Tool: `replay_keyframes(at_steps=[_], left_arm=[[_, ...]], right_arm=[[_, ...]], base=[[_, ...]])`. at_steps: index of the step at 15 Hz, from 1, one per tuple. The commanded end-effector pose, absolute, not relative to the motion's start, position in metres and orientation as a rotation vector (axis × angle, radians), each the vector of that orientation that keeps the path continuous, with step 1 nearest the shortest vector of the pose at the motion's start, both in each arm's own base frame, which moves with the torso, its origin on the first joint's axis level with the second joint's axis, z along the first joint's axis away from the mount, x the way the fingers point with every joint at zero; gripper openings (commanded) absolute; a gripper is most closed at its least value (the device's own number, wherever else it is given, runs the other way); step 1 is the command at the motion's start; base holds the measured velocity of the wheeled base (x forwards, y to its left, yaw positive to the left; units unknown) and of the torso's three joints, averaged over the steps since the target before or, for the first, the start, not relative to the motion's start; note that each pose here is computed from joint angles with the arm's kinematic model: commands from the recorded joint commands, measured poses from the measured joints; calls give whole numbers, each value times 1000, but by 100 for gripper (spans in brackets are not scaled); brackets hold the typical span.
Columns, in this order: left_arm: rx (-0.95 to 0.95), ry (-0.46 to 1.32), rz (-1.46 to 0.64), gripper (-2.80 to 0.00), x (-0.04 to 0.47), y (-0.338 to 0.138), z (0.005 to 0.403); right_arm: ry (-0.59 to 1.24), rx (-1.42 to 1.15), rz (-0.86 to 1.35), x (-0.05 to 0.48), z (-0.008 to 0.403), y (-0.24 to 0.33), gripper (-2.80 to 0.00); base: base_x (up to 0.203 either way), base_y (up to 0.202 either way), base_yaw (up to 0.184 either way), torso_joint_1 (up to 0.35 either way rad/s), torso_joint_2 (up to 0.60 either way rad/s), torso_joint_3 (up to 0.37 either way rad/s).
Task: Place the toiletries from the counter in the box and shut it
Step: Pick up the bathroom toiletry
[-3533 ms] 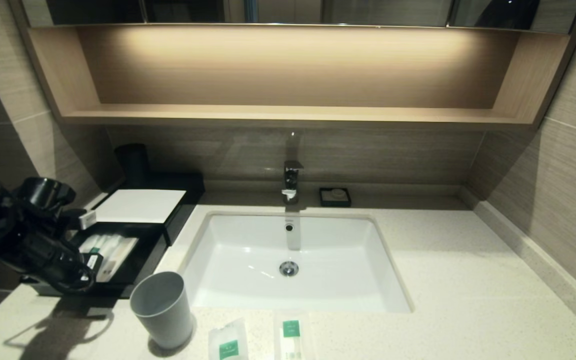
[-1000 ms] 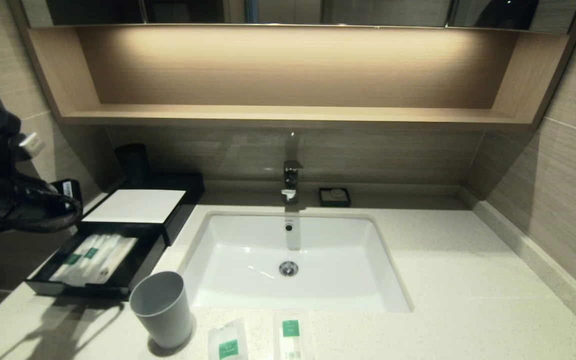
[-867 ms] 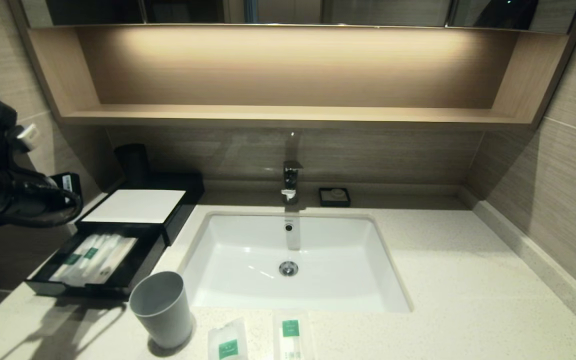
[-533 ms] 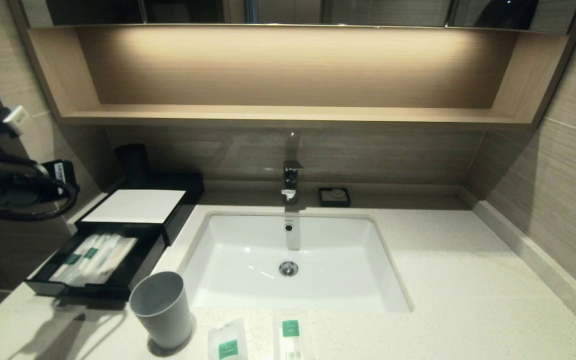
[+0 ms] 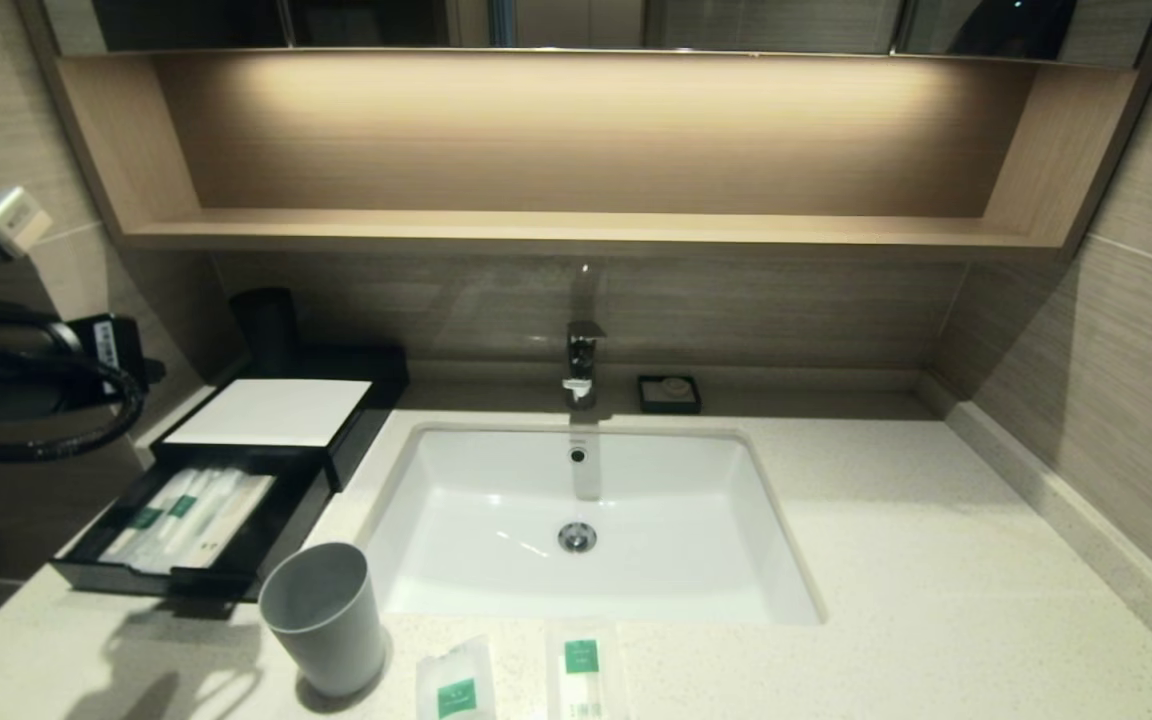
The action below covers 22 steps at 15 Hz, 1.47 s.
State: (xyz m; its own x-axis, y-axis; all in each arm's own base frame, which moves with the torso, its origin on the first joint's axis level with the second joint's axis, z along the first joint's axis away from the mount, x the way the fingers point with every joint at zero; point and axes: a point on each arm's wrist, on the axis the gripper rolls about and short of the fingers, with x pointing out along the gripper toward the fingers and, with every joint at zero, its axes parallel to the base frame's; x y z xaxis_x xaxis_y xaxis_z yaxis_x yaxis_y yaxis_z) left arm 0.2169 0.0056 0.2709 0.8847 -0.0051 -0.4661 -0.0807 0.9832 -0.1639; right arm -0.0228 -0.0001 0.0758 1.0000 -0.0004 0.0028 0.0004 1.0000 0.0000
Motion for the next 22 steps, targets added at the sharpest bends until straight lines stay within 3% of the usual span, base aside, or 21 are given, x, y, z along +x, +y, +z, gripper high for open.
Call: replay_keyframes(at_steps=[1, 11, 22], left_arm=[[-169, 464, -23, -280, 204, -7, 275], [10, 583, -311, -280, 224, -75, 279], [134, 818, -471, -280, 195, -111, 266]], right_arm=[[-2, 0, 0, -23, 75, 0, -280], [-3, 0, 0, -23, 76, 0, -280], [-2, 0, 0, -23, 75, 0, -280]], base=[[0, 0, 0, 0, 0, 0], [0, 0, 0, 0, 0, 0], [0, 0, 0, 0, 0, 0]])
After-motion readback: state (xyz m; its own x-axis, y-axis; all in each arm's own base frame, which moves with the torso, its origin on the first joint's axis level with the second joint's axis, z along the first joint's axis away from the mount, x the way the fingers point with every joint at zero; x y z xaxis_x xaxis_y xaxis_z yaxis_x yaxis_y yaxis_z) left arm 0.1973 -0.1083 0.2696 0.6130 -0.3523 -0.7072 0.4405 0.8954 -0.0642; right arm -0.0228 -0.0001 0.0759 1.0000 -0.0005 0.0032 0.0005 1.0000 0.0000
